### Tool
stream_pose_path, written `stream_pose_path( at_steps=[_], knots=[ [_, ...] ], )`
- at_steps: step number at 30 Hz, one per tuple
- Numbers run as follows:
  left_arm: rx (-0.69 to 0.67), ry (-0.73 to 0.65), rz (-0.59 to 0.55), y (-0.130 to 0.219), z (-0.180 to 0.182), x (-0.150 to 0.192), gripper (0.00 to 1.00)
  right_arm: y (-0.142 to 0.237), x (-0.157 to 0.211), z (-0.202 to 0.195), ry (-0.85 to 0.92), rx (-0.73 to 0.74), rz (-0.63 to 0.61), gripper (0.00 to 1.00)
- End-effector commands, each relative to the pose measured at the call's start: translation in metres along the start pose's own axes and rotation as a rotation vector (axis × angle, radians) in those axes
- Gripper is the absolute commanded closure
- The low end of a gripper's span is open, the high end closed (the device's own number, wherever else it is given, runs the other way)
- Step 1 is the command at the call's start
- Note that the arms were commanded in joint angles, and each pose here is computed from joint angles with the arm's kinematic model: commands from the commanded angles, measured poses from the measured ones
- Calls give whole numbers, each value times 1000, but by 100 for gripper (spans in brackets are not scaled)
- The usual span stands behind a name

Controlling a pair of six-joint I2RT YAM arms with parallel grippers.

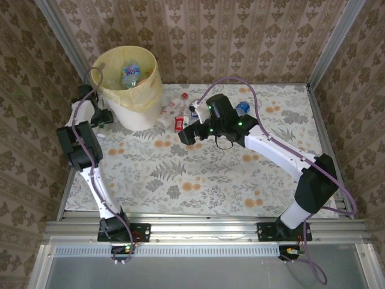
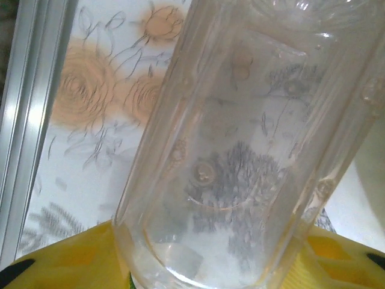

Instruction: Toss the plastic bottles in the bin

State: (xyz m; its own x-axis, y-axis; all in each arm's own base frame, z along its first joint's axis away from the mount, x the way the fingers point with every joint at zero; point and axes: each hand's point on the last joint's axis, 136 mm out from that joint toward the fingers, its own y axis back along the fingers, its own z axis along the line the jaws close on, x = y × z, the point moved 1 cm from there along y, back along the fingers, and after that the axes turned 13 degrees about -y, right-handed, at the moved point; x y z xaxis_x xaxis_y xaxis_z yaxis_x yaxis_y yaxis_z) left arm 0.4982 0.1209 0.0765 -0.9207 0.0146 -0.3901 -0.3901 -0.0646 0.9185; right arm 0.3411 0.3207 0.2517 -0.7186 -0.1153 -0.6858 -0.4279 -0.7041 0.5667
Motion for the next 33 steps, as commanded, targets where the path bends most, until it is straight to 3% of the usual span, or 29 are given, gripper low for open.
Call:
stream_pose_path(
  at_steps=[1, 11, 16, 19, 23, 27, 30, 33],
  knots=[
    [-36, 83, -147, 41, 13, -13, 55, 20, -1, 4, -16, 2, -25, 0],
    [-128, 244, -345, 141, 9, 37, 57, 45, 3, 5, -8, 13, -79, 0],
    [-180, 204, -513, 208, -12, 56, 56, 52, 8, 2, -4, 35, -84, 0],
    [-240, 88, -665, 267, -33, 48, 54, 63, 7, 3, 8, 46, -103, 0],
    [-241, 24, -968, 363, -56, 34, 53, 67, 5, 1, 18, 55, -117, 0],
    [-80, -34, -1251, 435, -87, 13, 50, 69, 3, -1, 20, 64, -136, 0],
    [81, -136, -1277, 452, -118, -18, 50, 69, 2, -4, 16, 77, -139, 0],
    [124, -161, -1293, 460, -130, -44, 51, 71, 2, -7, 13, 87, -142, 0]
  ],
)
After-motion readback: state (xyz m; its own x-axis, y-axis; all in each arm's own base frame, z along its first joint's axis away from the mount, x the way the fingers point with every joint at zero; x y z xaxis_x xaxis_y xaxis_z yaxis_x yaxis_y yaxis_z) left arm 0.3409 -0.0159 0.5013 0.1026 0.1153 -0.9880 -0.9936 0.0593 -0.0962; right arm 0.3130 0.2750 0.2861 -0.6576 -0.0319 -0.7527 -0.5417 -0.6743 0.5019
